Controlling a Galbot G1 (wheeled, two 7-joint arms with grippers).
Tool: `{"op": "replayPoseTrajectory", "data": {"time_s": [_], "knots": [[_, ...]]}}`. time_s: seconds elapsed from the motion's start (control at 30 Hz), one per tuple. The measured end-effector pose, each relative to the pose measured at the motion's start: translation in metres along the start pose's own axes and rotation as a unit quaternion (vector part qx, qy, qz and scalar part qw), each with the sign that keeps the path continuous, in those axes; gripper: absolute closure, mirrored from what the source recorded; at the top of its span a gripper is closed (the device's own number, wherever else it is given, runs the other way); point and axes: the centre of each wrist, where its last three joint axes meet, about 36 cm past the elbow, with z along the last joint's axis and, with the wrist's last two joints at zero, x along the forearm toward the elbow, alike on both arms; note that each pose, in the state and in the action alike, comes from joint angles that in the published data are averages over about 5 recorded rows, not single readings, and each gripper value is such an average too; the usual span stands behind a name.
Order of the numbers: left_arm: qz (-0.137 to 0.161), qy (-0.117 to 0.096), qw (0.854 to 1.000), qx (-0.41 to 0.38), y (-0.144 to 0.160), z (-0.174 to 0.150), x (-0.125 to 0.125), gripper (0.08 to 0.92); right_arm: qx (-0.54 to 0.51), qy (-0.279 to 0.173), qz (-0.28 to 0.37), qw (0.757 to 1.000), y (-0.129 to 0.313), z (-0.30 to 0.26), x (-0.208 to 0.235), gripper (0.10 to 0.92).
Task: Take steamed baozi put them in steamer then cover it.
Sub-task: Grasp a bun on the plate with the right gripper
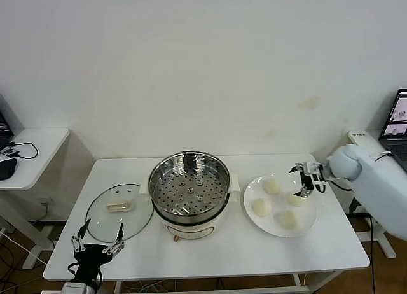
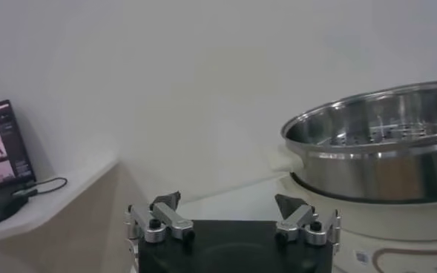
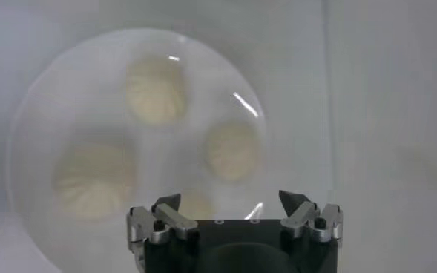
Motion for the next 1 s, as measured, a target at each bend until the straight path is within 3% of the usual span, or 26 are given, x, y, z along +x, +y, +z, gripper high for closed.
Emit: {"op": "replayPoseTrajectory", "data": {"time_s": [0.43,1.0], "knots": [[-0.006,0.001,1.000,-0.007,0.006,0.003,-0.003,0.177,0.009,0.031,-0.025,0.999,-0.033,-0.025,-0.040,0.200],[-0.009,0.001,1.000,-0.014,0.010,0.004,-0.003,0.177,0.013,0.040,-0.041,0.998,-0.040,-0.056,-0.084,0.228]]}}
